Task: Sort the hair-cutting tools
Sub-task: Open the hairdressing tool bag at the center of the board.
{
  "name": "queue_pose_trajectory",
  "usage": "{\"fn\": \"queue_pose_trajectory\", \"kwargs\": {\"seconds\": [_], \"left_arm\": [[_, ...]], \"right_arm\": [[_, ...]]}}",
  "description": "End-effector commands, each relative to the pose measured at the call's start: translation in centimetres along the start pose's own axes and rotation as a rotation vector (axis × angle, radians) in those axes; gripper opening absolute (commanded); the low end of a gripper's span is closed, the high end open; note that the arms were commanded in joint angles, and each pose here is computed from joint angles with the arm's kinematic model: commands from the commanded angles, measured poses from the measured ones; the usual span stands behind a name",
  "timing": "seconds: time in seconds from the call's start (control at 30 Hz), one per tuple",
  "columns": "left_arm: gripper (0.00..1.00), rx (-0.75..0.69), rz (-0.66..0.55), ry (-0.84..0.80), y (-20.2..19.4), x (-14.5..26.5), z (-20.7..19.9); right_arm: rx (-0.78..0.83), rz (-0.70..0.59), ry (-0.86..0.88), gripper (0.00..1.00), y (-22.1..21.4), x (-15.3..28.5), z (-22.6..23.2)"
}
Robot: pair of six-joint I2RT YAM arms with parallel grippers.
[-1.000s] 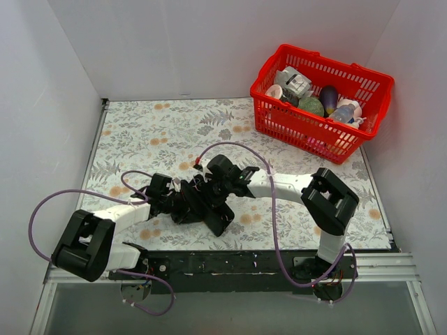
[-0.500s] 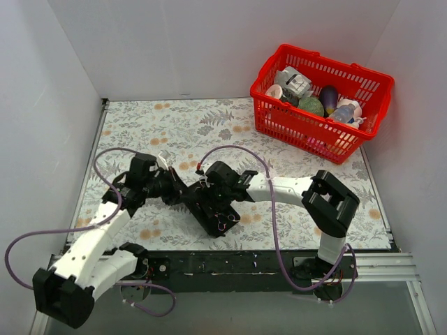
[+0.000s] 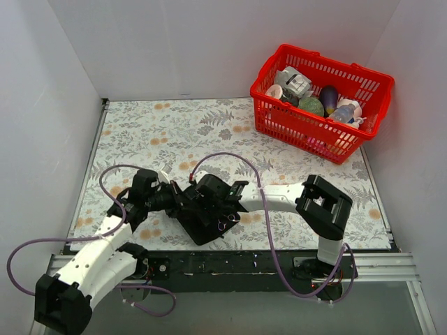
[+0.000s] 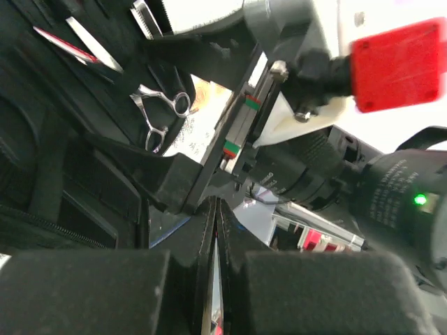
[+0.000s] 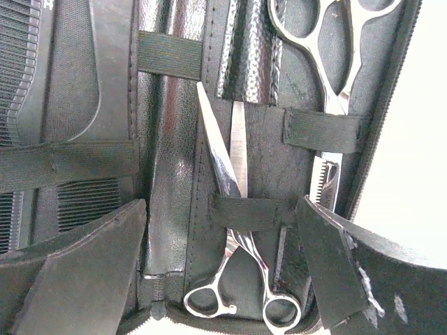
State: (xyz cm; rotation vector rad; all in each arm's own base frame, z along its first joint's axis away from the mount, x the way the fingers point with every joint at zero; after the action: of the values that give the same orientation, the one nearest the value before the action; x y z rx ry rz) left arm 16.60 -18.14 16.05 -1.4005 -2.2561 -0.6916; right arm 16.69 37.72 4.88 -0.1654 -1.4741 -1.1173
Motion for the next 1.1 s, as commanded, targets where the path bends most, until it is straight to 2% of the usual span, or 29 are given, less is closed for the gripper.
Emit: {"fn": "queue_pose_trajectory", "kwargs": {"seconds": [0.0,0.13,0.3,0.47,0.63,0.8,1.07], "left_arm": [[0.00,0.034,-0.038,0.020,-0.6,-1.9,3.3],[0.00,0.036,-0.054,0.085,-0.7,-2.6,5.4],[0.00,0.054,-0.040,0.130,-1.2,-3.1,6.9],[0.00,0.050,-0.072,0.138,-0.5,-2.7,6.3],[0.00,0.051,-0.077,0.127,-0.3,-2.7,5.9],[0.00,0.059,-0.062,0.127,-0.5,-3.1,6.4],[0.00,0.057,-0.050,0.122,-0.6,-3.4,6.5]], "right_arm": [[0.020,0.183,-0.152,0.98,-6.3,-1.1,-2.1],[0.042,0.206,-0.219,0.98,-7.0,-1.3,-2.4],[0.063,0.118,-0.276,0.98,-3.7,0.6,-2.5],[0.065,0.061,-0.296,0.98,-1.8,5.9,-2.8],[0.055,0.055,-0.287,0.98,-3.3,9.5,-3.7],[0.058,0.039,-0.261,0.98,-4.6,9.3,-4.1],[0.136,0.027,-0.200,0.98,-4.4,5.4,-3.9]]}}
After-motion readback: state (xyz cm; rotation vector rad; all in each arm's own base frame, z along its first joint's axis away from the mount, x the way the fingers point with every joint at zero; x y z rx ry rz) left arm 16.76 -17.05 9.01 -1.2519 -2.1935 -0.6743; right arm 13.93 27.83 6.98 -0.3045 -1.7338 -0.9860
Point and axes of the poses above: each gripper's point midway between its finger pads, its own x axis back along the fingers, its own z axis along the line the jaws close on, y = z × x, the point moved 2 cm from there along x, back along the fingers, and after that the axes turned 4 degrees about -x, right-handed, at the moved point
